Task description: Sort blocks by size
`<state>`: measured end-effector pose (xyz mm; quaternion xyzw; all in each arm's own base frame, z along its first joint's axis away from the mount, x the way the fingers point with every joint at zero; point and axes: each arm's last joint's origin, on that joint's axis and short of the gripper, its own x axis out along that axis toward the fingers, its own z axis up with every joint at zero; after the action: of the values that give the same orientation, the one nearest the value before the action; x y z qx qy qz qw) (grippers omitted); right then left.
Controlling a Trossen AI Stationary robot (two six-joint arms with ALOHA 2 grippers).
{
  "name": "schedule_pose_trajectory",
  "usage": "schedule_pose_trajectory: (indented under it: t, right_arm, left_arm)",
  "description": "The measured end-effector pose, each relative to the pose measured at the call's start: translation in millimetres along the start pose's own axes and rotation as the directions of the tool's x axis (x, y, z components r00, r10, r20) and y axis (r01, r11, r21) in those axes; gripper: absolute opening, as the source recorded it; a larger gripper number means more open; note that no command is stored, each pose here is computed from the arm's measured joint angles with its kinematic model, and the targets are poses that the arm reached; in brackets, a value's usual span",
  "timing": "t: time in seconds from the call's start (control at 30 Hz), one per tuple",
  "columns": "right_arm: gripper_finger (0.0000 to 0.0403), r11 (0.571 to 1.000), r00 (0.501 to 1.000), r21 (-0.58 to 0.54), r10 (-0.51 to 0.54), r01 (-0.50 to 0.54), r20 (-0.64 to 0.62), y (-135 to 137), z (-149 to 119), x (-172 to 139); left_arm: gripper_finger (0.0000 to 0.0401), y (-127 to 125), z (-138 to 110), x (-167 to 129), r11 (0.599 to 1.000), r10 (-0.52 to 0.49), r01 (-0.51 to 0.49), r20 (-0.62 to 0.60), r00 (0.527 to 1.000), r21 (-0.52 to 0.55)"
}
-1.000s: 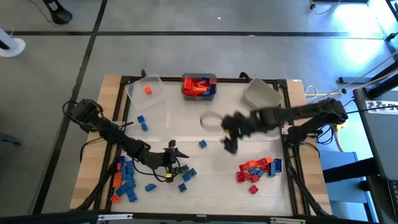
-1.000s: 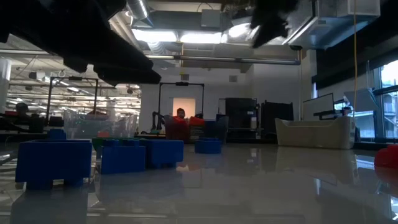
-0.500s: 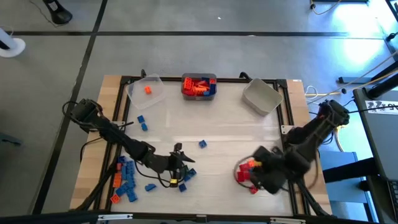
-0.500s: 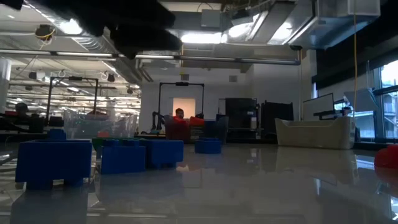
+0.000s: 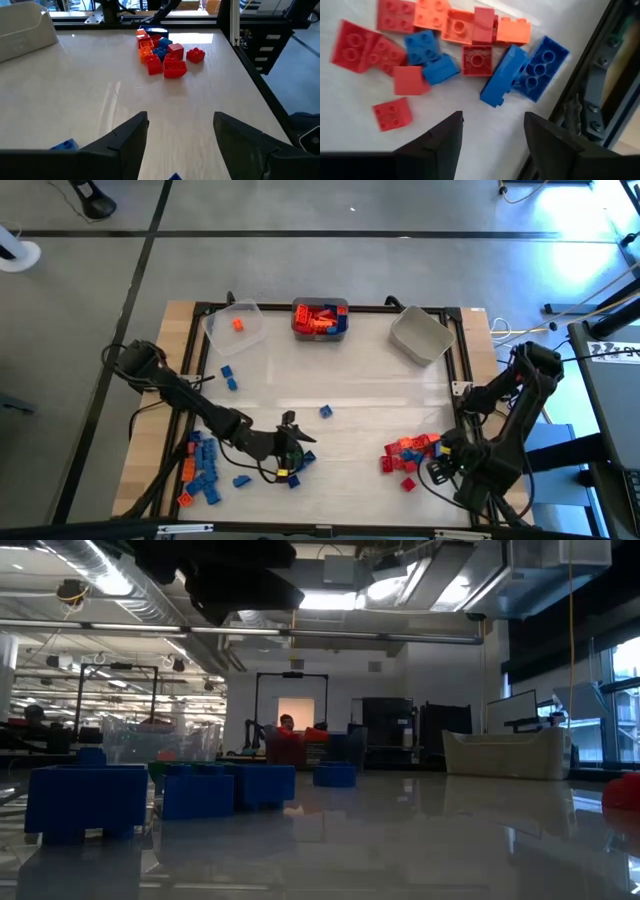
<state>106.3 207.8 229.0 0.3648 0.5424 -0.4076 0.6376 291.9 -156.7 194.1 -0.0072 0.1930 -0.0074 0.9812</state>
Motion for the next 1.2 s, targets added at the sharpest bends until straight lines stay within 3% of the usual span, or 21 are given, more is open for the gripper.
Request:
schedule_pose_trajectory:
  t: [0.5,1.2]
  right_arm:
    - [0.0209,0.998,1.000,0.062,0.029,-0.029,-0.005,-8,-1,43]
    - [0.0209,0.997,0.999,0.074,0.037,-0.035,-0.016,-17,1,72]
  left_arm:
    - [0.0214,-7,-3,30,0.998,0.023,-0.022,-0.030,0.999,0.054]
    - [0.0214,-7,-3,30,0.998,0.022,-0.020,-0.033,0.999,0.063]
